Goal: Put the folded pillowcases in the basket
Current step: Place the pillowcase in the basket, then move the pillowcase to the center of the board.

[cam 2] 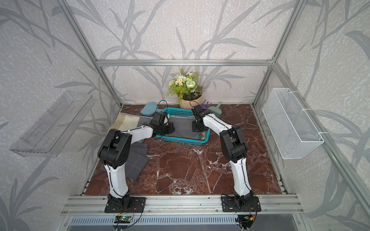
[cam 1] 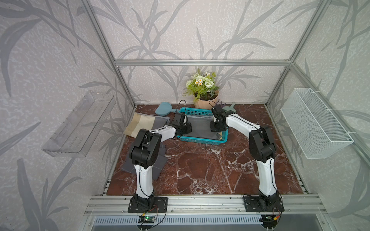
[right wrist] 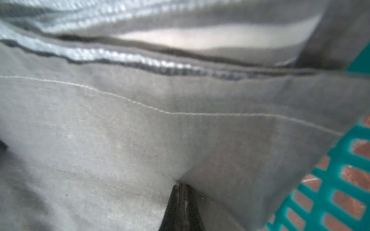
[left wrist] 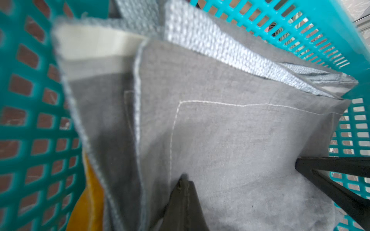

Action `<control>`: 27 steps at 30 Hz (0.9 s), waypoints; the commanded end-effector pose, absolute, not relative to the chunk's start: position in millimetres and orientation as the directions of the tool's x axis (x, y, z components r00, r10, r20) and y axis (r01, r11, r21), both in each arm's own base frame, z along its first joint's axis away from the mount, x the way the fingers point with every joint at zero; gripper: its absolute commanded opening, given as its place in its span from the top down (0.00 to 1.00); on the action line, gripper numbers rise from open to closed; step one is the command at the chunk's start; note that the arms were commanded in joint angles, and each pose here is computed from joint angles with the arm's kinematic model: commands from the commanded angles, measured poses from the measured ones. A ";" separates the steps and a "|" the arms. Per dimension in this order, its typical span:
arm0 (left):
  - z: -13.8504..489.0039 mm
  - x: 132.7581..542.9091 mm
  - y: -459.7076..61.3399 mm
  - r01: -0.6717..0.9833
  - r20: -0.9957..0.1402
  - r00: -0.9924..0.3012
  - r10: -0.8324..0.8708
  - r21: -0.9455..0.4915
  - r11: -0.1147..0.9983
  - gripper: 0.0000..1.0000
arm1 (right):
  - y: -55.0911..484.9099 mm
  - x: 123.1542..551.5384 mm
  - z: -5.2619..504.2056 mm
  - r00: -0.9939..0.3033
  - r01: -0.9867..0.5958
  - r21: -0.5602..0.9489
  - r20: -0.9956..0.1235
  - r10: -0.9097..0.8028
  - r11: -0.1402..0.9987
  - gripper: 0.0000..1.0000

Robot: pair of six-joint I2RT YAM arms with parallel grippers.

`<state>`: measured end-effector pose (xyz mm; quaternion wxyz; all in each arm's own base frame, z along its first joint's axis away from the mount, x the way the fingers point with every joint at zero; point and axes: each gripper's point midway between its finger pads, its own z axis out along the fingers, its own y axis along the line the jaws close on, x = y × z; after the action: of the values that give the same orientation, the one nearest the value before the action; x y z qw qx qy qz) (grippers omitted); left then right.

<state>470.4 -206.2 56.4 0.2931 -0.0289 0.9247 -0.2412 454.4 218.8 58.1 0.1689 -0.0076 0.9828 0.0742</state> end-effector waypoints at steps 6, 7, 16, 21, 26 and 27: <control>99.7 483.8 -192.2 0.124 -0.608 -0.767 -0.204 -0.452 0.884 0.94 | 221.5 457.5 97.4 -0.907 -0.107 0.149 -0.420 -0.035 0.983 0.54; 112.2 484.8 -193.4 0.135 -0.622 -0.754 -0.210 -0.460 0.877 0.88 | 223.0 456.8 109.3 -0.894 -0.116 0.156 -0.446 -0.035 0.981 0.49; 217.5 473.8 -186.5 0.200 -0.730 -0.637 -0.246 -0.466 0.862 0.46 | 223.7 426.1 192.1 -0.800 -0.167 0.261 -0.599 0.024 0.951 0.17; 244.7 449.9 -148.3 0.108 -0.784 -0.574 -0.237 -0.359 0.927 0.28 | 250.3 380.4 215.2 -0.768 -0.285 0.285 -0.640 -0.039 0.915 0.11; 255.2 417.6 -96.3 -0.036 -0.816 -0.531 -0.228 -0.248 0.968 0.16 | 311.8 317.0 215.7 -0.768 -0.419 0.383 -0.633 -0.097 0.823 0.01; 258.6 412.9 -86.9 -0.060 -0.819 -0.524 -0.235 -0.240 0.969 0.16 | 327.6 304.5 213.5 -0.775 -0.446 0.426 -0.624 -0.102 0.787 0.01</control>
<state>429.9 -126.1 276.9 0.4975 -0.0555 0.8484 -0.1720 330.6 296.2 211.2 0.3128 -0.1401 0.9116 0.2271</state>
